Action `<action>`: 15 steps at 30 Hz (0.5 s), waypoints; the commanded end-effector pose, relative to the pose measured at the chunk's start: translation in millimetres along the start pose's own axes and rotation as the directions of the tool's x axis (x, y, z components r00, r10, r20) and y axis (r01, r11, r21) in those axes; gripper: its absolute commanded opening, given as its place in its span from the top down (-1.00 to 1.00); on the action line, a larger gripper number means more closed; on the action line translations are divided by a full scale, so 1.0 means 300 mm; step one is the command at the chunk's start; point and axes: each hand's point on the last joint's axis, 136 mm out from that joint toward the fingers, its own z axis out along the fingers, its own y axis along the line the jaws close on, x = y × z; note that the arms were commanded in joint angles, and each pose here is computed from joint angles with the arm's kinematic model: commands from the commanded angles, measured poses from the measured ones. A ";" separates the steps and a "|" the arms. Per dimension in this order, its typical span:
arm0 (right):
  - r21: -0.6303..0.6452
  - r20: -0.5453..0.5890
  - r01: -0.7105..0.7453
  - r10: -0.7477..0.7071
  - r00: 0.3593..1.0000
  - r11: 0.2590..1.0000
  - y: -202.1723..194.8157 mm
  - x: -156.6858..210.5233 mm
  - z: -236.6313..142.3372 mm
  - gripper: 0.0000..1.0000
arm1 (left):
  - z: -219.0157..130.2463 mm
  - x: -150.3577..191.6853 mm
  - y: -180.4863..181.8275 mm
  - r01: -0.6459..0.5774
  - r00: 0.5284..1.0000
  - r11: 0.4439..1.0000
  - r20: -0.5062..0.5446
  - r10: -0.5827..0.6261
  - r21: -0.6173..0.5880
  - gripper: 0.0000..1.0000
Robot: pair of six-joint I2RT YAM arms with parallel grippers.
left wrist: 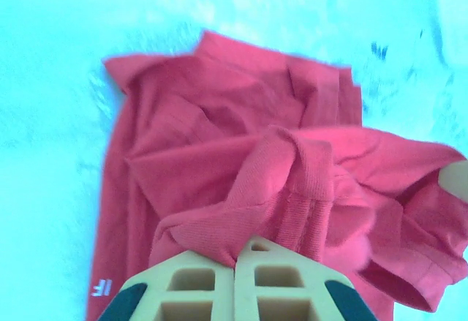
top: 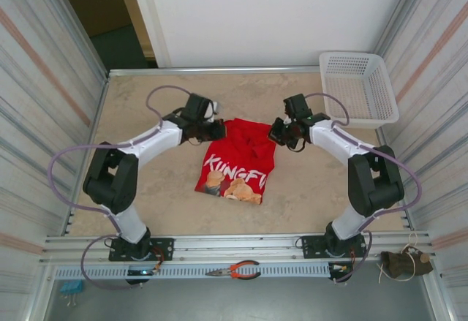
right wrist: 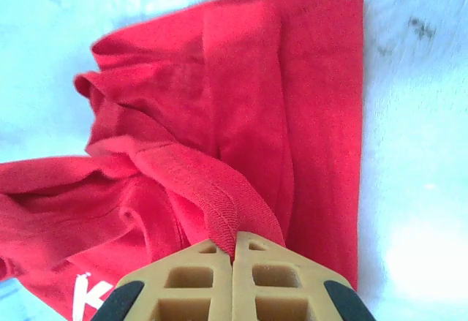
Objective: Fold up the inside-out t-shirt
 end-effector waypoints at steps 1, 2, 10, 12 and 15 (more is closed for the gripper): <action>-0.062 -0.019 -0.015 0.014 1.000 0.998 0.025 -0.052 0.023 1.00 | 0.023 -0.054 -0.003 0.010 1.000 0.998 -0.012 -0.009 0.056 1.00; -0.070 -0.020 -0.022 0.020 1.000 0.997 0.025 -0.066 0.030 1.00 | 0.034 -0.064 0.011 0.021 1.000 0.998 -0.017 -0.020 0.056 1.00; -0.039 -0.003 -0.031 0.031 1.000 0.999 -0.032 -0.202 0.133 1.00 | 0.141 -0.131 0.145 0.099 0.995 0.995 0.003 -0.099 0.032 0.87; 0.000 0.040 -0.023 0.023 0.999 1.000 -0.054 -0.238 0.137 0.59 | 0.159 -0.176 0.181 0.121 0.992 0.992 0.024 -0.122 0.016 0.31; 0.005 0.072 -0.018 0.018 0.997 1.000 -0.046 -0.224 0.083 0.11 | 0.124 -0.242 0.230 0.167 0.983 0.986 0.072 -0.167 0.008 -0.09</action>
